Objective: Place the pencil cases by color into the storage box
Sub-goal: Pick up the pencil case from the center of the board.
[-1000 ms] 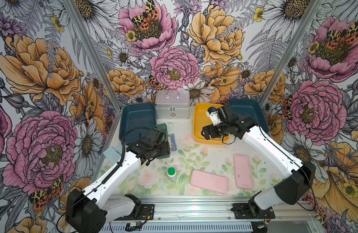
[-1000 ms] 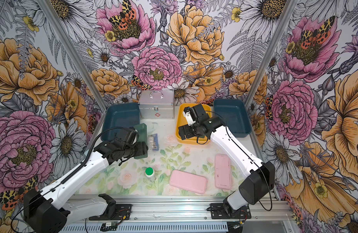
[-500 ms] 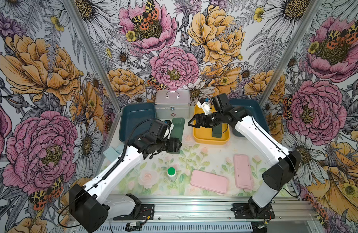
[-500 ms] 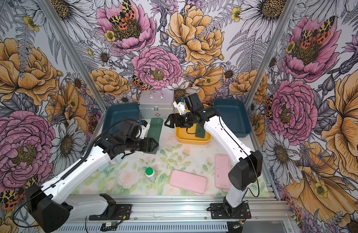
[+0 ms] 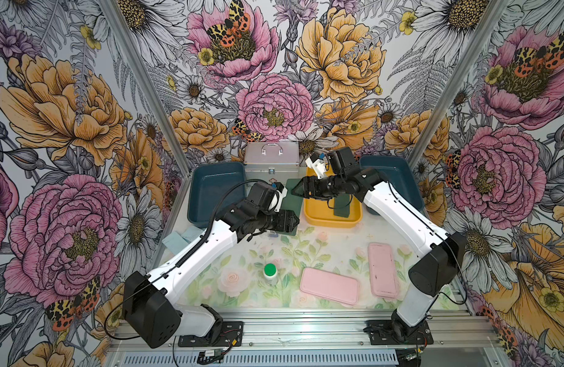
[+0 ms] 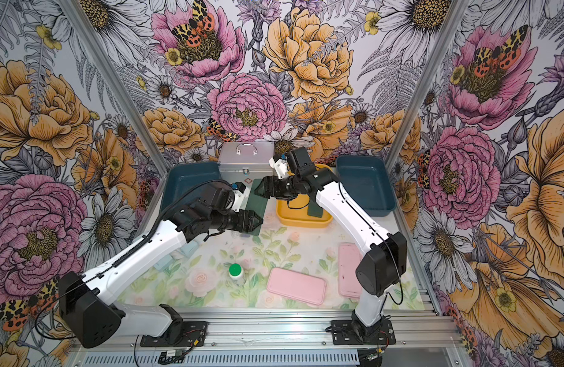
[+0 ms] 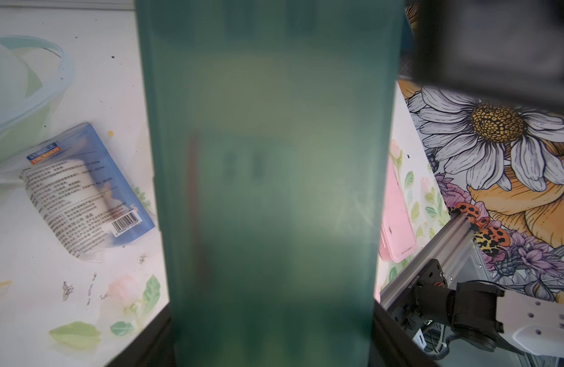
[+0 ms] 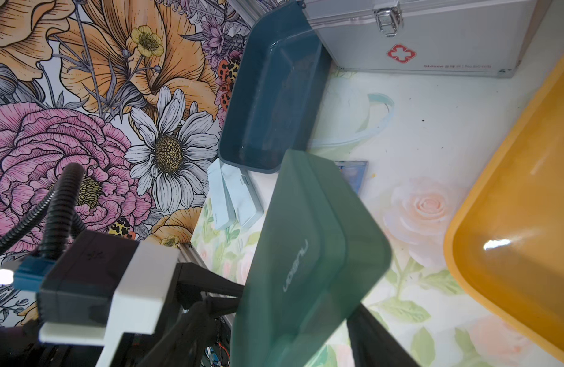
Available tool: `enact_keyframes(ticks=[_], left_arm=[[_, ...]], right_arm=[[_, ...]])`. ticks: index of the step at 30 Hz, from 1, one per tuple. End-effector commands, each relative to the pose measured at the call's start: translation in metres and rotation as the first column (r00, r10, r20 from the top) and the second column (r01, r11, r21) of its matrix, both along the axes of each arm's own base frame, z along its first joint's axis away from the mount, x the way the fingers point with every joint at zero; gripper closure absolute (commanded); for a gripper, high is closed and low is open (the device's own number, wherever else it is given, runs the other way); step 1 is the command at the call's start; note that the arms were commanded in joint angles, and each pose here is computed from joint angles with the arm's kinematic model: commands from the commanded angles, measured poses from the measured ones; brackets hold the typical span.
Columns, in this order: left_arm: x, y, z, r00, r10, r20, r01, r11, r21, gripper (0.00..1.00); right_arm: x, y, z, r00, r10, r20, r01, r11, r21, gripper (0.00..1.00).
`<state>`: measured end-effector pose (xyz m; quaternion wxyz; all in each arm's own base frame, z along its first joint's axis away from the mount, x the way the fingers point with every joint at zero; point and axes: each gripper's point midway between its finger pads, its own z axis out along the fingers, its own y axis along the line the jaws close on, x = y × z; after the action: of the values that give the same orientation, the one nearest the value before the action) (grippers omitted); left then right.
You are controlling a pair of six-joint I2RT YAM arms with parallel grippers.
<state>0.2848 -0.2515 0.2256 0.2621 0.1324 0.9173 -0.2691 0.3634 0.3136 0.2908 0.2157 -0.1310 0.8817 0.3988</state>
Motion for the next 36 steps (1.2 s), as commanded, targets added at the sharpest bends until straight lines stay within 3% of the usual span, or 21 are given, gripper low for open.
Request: enact_keyframes(ticks=[1, 7, 17, 22, 23, 30, 36], left_arm=[[0.003, -0.015, 0.023, 0.997, -0.028, 0.067, 0.033, 0.997, -0.071, 0.34], [-0.004, -0.024, 0.025, 0.997, -0.038, 0.070, 0.045, 0.994, -0.100, 0.35], [-0.009, -0.030, 0.027, 0.997, -0.034, 0.069, 0.044, 0.988, -0.149, 0.35], [-0.011, -0.035, 0.028, 0.997, -0.047, 0.053, 0.056, 0.984, -0.168, 0.21], [-0.011, -0.036, 0.029, 0.997, -0.048, 0.055, 0.057, 0.983, -0.176, 0.03], [-0.012, -0.036, 0.049, 0.996, -0.041, 0.080, 0.057, 0.975, -0.217, 0.01], [0.000, 0.008, 0.067, 0.987, 0.117, 0.113, -0.091, 0.973, -0.214, 0.01]], right_arm=[[0.011, 0.006, 0.002, 0.999, -0.019, 0.028, 0.019, 1.000, 0.010, 0.30], [0.014, 0.010, -0.008, 1.000, -0.010, -0.009, 0.010, 1.000, 0.025, 0.52], [0.015, 0.013, -0.009, 1.000, 0.001, -0.027, 0.000, 0.998, 0.067, 0.79], [0.017, 0.009, -0.013, 0.999, -0.009, -0.039, 0.012, 0.998, 0.062, 0.83], [0.018, 0.007, -0.015, 0.999, -0.012, -0.040, 0.014, 0.998, 0.059, 0.84], [0.036, -0.011, -0.030, 0.997, -0.059, -0.046, 0.060, 0.998, 0.030, 0.84], [0.072, -0.041, -0.040, 0.990, -0.134, -0.040, 0.134, 0.991, 0.011, 0.85]])
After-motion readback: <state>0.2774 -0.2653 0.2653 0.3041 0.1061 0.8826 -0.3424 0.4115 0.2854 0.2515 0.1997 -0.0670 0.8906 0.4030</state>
